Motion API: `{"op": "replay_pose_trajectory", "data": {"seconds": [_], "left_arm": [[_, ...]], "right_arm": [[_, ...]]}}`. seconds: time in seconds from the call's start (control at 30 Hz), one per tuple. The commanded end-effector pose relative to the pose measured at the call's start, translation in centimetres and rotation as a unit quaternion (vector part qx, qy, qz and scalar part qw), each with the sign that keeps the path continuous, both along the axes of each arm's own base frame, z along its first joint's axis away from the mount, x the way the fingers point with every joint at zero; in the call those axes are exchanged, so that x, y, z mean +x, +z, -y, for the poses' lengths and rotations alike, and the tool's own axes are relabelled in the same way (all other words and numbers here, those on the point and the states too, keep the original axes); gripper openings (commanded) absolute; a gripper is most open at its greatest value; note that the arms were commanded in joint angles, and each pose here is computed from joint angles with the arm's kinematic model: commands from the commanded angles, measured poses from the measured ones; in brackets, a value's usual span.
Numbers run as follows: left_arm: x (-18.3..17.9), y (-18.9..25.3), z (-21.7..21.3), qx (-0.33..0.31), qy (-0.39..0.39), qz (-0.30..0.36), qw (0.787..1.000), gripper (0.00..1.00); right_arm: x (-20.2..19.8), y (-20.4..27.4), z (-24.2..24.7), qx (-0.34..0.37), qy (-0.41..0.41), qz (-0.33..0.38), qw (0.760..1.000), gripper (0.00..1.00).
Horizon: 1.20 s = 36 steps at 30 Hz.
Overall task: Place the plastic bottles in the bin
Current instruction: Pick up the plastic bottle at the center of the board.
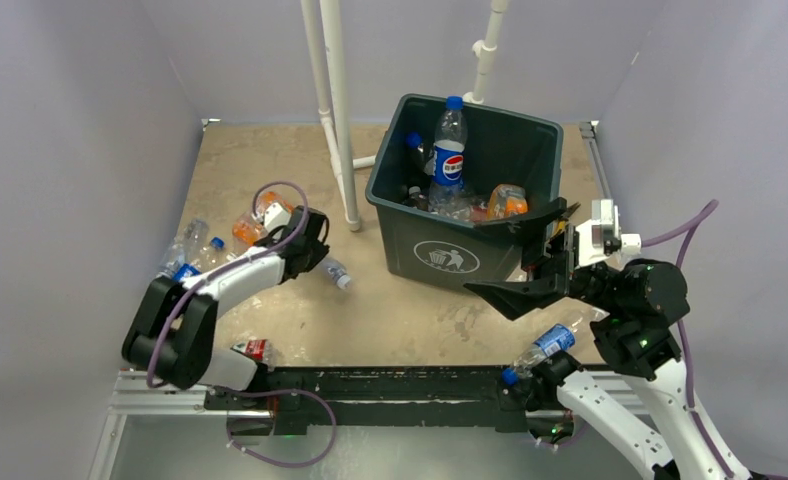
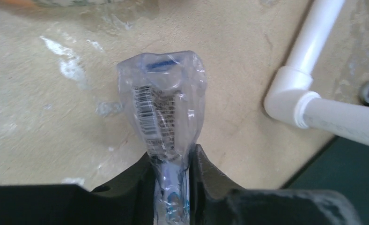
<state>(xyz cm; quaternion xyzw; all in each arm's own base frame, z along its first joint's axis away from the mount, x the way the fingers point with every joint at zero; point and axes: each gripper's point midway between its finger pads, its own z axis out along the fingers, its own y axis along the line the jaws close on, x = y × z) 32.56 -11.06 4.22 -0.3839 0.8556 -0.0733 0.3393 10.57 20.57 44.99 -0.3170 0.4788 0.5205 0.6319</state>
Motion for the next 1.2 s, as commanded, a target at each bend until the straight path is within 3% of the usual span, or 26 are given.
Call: {"op": "replay_pose_trajectory", "data": {"seconds": [0.0, 0.2, 0.3, 0.43, 0.6, 0.87, 1.17], "left_arm": [[-1.5, 5.1, -0.4, -0.024, -0.005, 0.050, 0.998, 0.16], [-6.1, 18.0, -2.6, -0.080, -0.018, 0.209, 0.975, 0.16], [-9.1, 25.1, -4.3, -0.108, -0.015, 0.313, 0.943, 0.17], [-11.9, 31.5, -5.4, -0.146, -0.021, 0.403, 0.903, 0.18], [-14.0, 38.0, -4.5, -0.213, -0.056, 0.495, 0.840, 0.18], [-17.2, 46.0, -4.0, -0.274, -0.097, 0.602, 0.744, 0.18], [-19.1, 48.2, -3.3, -0.277, -0.140, 0.637, 0.705, 0.20]], "right_arm": [[-0.5, 0.6, -0.1, 0.008, 0.016, 0.002, 1.000, 0.96], [0.4, 1.5, -1.3, 0.001, 0.039, -0.017, 0.999, 0.91], [1.0, 2.9, -1.9, 0.006, 0.044, -0.012, 0.999, 0.90], [0.6, 6.0, -3.9, 0.022, 0.055, 0.005, 0.998, 0.88], [-1.9, 6.9, -12.4, -0.001, 0.031, -0.016, 0.999, 0.85], [-3.0, 5.3, -16.5, 0.069, 0.004, -0.040, 0.997, 0.74], [-2.8, 3.1, -19.1, 0.112, -0.006, -0.074, 0.991, 0.81]]}}
